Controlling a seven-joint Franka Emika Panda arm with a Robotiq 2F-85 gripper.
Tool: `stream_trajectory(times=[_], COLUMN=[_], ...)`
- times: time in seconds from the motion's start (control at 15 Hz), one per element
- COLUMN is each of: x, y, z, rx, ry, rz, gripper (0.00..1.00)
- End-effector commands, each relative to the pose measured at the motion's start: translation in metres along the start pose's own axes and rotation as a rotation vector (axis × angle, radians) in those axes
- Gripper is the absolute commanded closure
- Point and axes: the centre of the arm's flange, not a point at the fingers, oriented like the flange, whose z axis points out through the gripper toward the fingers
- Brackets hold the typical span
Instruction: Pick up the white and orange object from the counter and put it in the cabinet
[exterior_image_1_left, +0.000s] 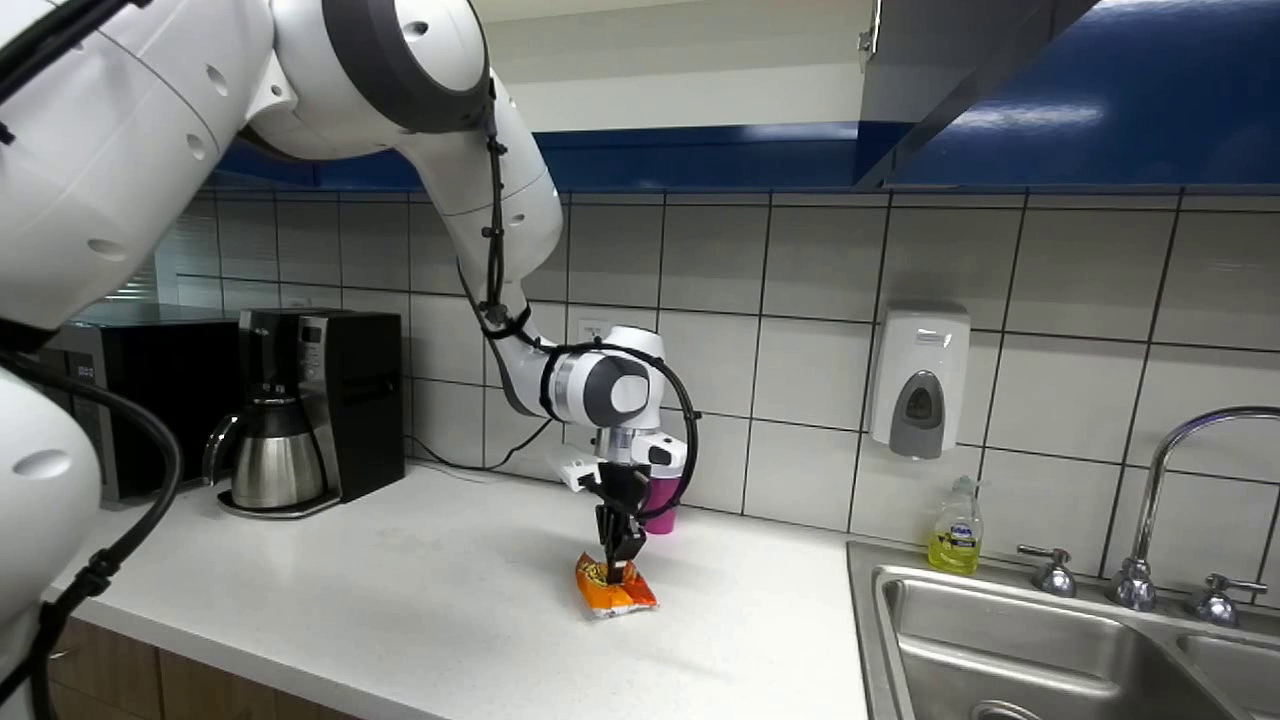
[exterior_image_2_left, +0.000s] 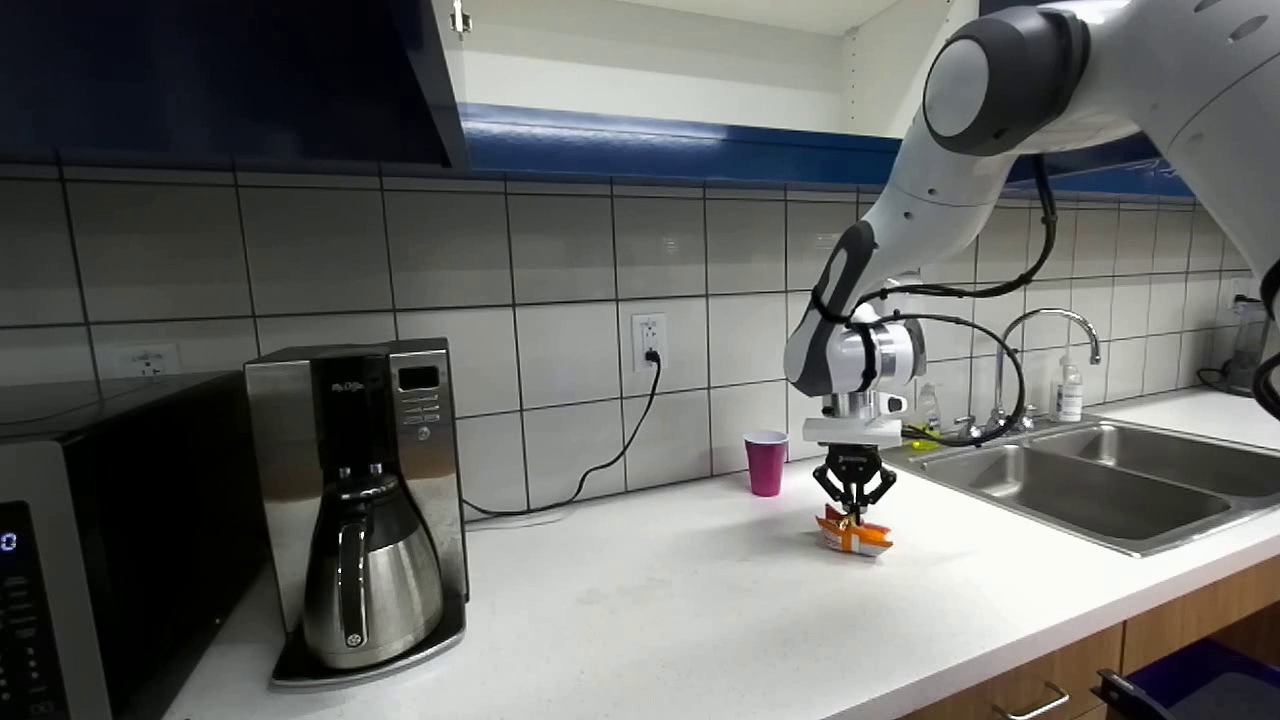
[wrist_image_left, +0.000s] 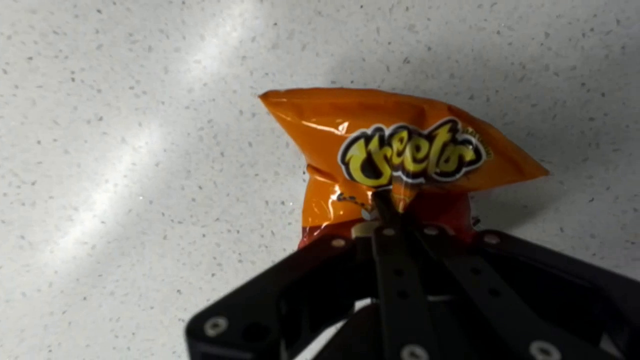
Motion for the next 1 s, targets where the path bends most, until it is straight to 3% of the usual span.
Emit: stream_trajectory(times=[0.0,0.47,0.93], x=[-0.002,-0.029,-0.077], y=[-0.009,-0.028,-0.040], z=[-0.006,-0.030,-0.053], rx=[-0.016,-0.038,-0.064], ry=[0.000,0.044,0.078], rz=[-0.033,-0.206,-0.537], gripper=[1.00,1.00,1.00])
